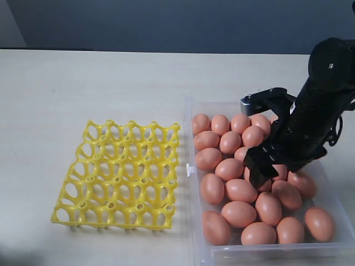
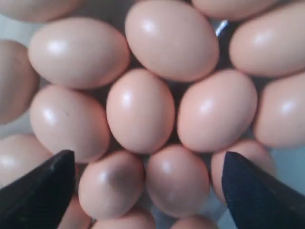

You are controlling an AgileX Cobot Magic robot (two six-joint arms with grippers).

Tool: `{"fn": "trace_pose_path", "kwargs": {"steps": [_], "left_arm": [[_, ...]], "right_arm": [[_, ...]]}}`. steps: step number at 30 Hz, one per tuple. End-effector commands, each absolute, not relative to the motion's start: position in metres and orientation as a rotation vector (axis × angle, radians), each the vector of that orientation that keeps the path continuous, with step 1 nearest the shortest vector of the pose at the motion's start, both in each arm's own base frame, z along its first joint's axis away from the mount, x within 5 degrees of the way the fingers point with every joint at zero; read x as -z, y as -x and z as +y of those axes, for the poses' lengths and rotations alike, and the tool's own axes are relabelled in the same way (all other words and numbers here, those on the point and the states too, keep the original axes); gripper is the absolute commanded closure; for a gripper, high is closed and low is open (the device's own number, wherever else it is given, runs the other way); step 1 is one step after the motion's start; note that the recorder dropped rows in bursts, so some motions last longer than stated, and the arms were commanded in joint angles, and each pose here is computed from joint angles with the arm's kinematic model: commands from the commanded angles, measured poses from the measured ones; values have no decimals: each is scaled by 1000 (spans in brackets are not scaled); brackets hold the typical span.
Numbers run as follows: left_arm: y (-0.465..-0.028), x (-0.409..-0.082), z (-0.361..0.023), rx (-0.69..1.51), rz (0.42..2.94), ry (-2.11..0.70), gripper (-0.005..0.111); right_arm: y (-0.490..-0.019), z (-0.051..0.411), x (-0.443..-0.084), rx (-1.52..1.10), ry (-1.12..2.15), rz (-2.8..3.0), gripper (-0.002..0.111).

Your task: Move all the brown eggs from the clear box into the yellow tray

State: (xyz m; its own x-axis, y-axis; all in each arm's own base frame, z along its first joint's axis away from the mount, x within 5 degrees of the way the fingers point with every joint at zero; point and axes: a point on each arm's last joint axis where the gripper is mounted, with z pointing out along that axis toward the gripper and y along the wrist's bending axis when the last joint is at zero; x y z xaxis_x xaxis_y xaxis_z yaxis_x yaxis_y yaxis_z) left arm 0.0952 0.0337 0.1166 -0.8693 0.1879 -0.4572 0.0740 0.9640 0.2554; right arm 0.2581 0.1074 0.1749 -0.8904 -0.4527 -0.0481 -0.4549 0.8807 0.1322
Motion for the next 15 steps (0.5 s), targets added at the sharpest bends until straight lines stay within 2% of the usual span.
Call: {"fn": "trace_pose_path", "kwargs": {"steps": [1,4,7,10,15], "left_arm": [[-96,-117,34,-314,2610,-178,106],[-96,-117,34,-314,2606,-178,106],[-96,-117,34,-314,2606,-178,106],[-96,-117,34,-314,2606,-178,106],[-96,-117,34,-314,2606,-178,106]], "right_arm": [[-248,98,-178,-106,678,3186,37],[-249,98,-177,-90,684,3170,59],[-251,99,-175,-101,673,3165,72],[-252,99,-169,-99,676,3190,67],[-257,101,-150,-85,680,3229,40]]}}
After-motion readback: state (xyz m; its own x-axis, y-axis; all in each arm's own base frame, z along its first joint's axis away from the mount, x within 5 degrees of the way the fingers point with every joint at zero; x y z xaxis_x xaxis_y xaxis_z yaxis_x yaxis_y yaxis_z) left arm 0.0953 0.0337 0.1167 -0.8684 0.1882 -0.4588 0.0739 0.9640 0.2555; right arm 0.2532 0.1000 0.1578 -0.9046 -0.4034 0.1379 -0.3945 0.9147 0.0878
